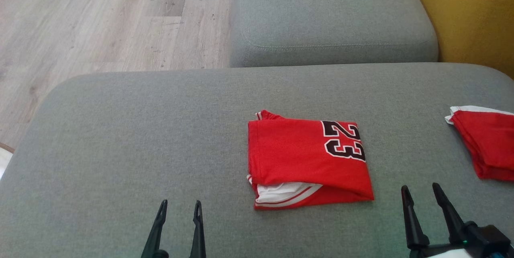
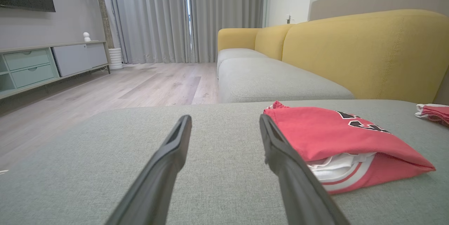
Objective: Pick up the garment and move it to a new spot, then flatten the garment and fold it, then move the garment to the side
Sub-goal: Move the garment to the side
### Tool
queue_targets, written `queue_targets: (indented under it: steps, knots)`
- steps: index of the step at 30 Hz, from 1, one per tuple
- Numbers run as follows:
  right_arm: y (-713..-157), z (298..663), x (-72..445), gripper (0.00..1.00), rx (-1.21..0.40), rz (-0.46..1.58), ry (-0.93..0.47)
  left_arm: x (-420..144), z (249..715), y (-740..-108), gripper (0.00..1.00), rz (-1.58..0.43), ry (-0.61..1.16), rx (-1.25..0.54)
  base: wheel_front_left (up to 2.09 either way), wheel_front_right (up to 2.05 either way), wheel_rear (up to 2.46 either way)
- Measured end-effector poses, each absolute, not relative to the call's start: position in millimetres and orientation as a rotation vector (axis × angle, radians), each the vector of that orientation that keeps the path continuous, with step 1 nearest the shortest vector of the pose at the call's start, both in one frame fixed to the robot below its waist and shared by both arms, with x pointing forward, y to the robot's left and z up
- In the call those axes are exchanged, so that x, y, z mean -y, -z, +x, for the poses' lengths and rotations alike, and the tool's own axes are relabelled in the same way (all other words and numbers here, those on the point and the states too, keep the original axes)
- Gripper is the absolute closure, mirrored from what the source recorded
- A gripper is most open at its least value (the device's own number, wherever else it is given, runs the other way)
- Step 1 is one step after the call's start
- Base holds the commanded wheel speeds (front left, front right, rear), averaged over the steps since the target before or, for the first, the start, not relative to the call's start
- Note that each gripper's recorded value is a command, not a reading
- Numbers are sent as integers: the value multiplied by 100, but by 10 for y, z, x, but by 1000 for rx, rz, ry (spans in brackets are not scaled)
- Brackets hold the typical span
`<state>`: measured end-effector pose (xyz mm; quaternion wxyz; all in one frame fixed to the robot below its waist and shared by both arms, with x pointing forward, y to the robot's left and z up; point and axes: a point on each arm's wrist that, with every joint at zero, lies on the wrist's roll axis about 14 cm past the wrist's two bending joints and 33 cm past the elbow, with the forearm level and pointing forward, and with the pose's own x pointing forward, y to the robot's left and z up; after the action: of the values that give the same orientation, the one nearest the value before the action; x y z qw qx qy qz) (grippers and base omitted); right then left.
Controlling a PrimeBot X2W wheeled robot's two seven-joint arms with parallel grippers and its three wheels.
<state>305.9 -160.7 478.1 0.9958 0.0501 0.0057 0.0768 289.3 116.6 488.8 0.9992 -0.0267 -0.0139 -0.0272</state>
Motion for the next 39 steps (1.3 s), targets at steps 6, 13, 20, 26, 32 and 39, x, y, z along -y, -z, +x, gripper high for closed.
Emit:
queue_targets:
  steps: [6, 13, 20, 26, 32, 39]
  knots:
    - [-4776, 3054, 1604, 0, -13, 101, -154, -1179, 2900, -4892, 0, -45, 52, 30, 0, 0, 0]
    - [-4780, 3048, 1605, 0, -11, 102, -153, -1186, 2902, -4895, 0, -44, 50, 32, 0, 0, 0]
    - [-4778, 3048, 1605, 0, -12, 102, -153, -1183, 2902, -4893, 0, -44, 50, 31, 0, 0, 0]
    - [-4748, 3060, 1589, 0, -23, 103, -158, -1186, 2907, -4865, 0, -45, 48, 20, 0, 0, 0]
    - [-4676, 3084, 1546, 0, -51, 103, -172, -1152, 2916, -4801, 0, -47, 52, -6, 0, 0, 0]
    - [-4619, 3241, 1457, 0, -73, 103, -200, -1159, 2938, -4716, 0, -50, 46, -40, 0, 0, 0]
